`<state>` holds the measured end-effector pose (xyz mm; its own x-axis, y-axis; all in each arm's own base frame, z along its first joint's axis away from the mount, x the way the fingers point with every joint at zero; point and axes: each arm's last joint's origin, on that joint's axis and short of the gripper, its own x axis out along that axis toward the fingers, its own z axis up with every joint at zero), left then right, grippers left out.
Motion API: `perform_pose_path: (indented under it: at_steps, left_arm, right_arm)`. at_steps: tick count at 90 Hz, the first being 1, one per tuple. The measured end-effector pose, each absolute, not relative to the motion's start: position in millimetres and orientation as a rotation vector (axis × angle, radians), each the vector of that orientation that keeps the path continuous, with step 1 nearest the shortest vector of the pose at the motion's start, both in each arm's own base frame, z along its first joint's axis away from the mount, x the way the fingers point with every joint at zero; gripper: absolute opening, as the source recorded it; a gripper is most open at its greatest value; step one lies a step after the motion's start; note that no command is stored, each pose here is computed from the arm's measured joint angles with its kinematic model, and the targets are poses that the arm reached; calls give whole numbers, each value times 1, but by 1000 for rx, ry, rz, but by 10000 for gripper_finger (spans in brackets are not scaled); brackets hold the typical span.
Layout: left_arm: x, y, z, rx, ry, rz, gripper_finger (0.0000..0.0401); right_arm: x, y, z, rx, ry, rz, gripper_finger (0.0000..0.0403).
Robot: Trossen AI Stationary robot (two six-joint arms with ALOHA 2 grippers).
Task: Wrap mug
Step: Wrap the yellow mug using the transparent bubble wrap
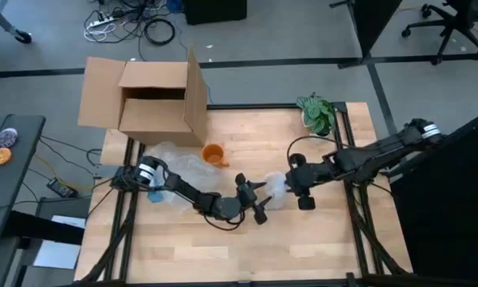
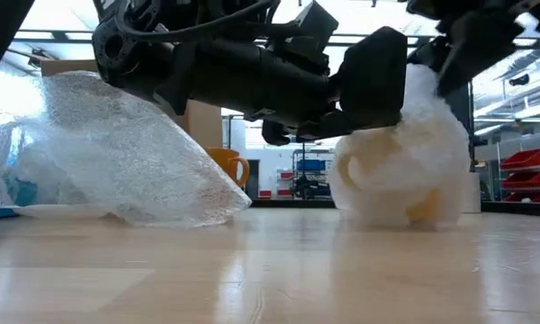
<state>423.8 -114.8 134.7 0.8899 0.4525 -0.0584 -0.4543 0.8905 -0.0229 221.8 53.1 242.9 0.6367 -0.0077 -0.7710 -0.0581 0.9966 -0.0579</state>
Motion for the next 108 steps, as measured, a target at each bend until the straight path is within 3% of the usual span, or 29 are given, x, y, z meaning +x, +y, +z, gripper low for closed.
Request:
perform_pose_path:
  at_steps: [48, 87, 108]
  left_arm:
    - [418, -119, 163, 35, 50, 490, 223]
    - [380, -114, 208, 165, 341, 609, 223]
    - [377, -83, 190, 48, 495, 661, 223]
  right_arm:
    - [249, 42, 207, -79, 1016, -32, 94]
    - [246, 42, 210, -83, 1006, -29, 94]
    - [245, 42, 213, -70, 994, -13, 94]
